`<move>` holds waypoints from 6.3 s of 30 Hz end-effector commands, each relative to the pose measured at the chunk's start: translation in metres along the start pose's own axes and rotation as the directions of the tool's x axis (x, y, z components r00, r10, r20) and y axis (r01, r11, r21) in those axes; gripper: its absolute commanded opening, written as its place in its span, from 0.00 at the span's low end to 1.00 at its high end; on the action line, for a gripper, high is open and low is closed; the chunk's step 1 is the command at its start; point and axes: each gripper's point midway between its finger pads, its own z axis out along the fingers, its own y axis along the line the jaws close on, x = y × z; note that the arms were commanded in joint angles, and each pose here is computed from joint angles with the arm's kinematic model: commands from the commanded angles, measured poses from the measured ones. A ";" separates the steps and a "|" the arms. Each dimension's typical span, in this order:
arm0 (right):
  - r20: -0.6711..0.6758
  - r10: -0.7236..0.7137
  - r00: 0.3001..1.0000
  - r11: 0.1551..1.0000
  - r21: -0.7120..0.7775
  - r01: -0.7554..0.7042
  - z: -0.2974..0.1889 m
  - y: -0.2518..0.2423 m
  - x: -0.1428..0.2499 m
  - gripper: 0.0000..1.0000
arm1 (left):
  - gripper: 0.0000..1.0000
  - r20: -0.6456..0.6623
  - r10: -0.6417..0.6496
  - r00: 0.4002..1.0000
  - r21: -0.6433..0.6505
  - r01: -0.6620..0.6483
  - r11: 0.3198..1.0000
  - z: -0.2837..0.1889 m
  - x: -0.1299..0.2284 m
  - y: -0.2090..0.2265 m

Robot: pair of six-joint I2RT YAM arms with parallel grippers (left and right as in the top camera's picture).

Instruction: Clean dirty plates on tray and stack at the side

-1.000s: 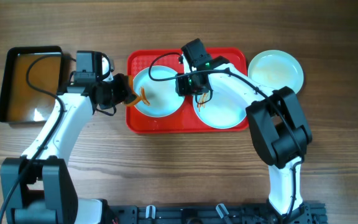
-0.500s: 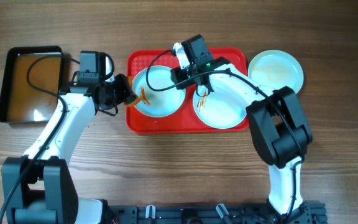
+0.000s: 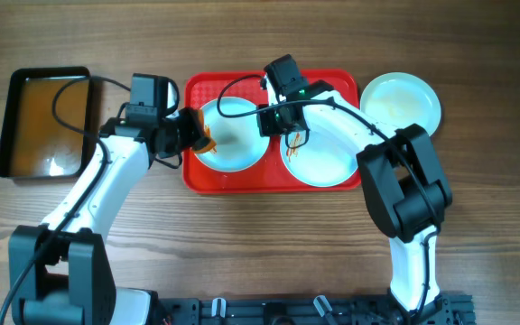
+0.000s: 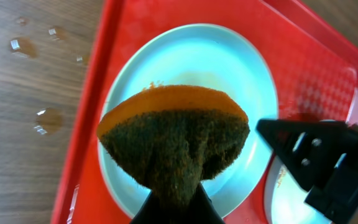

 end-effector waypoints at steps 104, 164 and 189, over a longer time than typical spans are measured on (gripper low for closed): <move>-0.075 0.158 0.985 0.986 0.069 -0.153 0.015 -0.014 0.027 0.04 | 0.04 -0.030 0.108 0.994 -0.143 -0.111 0.983 0.088 0.022 -0.008; -0.086 0.137 0.987 0.988 0.082 -0.130 0.015 -0.017 0.031 0.04 | 0.04 0.108 0.290 0.951 -0.763 -0.108 0.637 0.049 -0.015 0.087; 0.317 -0.479 0.818 0.843 0.426 0.329 -0.194 0.000 -0.081 0.05 | 0.04 0.076 -0.221 0.972 -0.240 0.233 0.942 -0.041 -0.013 0.046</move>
